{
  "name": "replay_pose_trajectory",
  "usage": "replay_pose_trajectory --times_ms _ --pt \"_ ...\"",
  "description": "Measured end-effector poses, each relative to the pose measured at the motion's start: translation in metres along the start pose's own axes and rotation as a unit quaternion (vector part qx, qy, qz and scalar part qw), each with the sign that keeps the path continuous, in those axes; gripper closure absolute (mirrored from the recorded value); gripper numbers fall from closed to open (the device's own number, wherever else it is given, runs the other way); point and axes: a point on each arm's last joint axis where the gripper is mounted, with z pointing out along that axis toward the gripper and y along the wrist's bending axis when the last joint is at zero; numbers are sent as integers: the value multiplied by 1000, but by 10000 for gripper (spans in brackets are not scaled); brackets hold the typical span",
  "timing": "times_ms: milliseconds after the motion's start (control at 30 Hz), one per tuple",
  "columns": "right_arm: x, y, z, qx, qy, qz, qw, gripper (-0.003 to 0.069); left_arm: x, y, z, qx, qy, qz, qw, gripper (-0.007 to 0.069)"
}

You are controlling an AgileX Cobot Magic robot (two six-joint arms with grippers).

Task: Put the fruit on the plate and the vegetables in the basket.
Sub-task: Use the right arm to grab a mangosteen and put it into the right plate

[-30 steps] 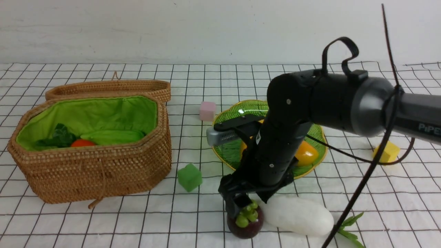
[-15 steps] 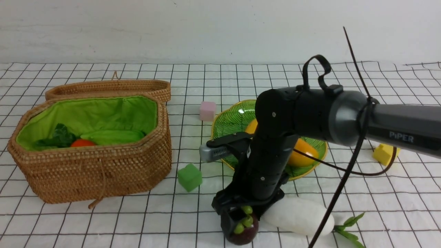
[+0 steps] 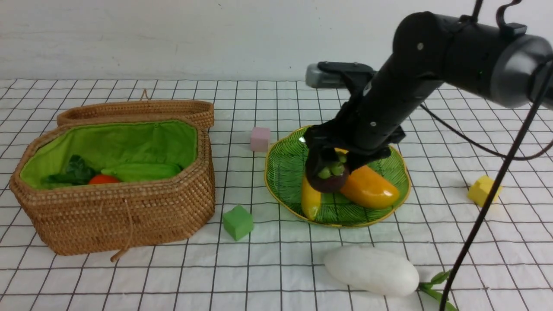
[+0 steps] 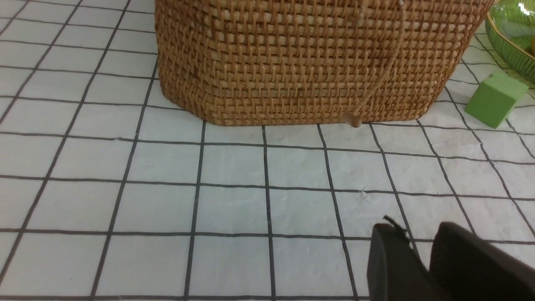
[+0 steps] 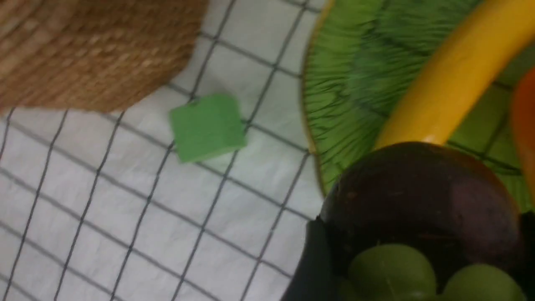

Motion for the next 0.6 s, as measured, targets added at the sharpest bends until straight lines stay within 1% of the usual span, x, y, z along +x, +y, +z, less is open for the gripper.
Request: replay_pose_trajectory --times_ms 33,133,233,433,467,533,600 --pt "-1 -16 5 9 6 22 1000 97 0 0 0 0 0 0 1000 480" --pt "1 -39 21 17 29 64 997 97 0 0 0 0 0 0 1000 480" --pt "3 -42 33 15 45 74 996 97 0 0 0 0 0 0 1000 480" --pt "4 -36 36 11 48 70 996 97 0 0 0 0 0 0 1000 480" --pt "4 -36 36 11 49 70 996 88 0 0 0 0 0 0 1000 480" --pt "5 -36 35 12 53 68 996 27 0 0 0 0 0 0 1000 480" --pt "6 -35 32 14 58 65 996 -10 0 0 0 0 0 0 1000 480"
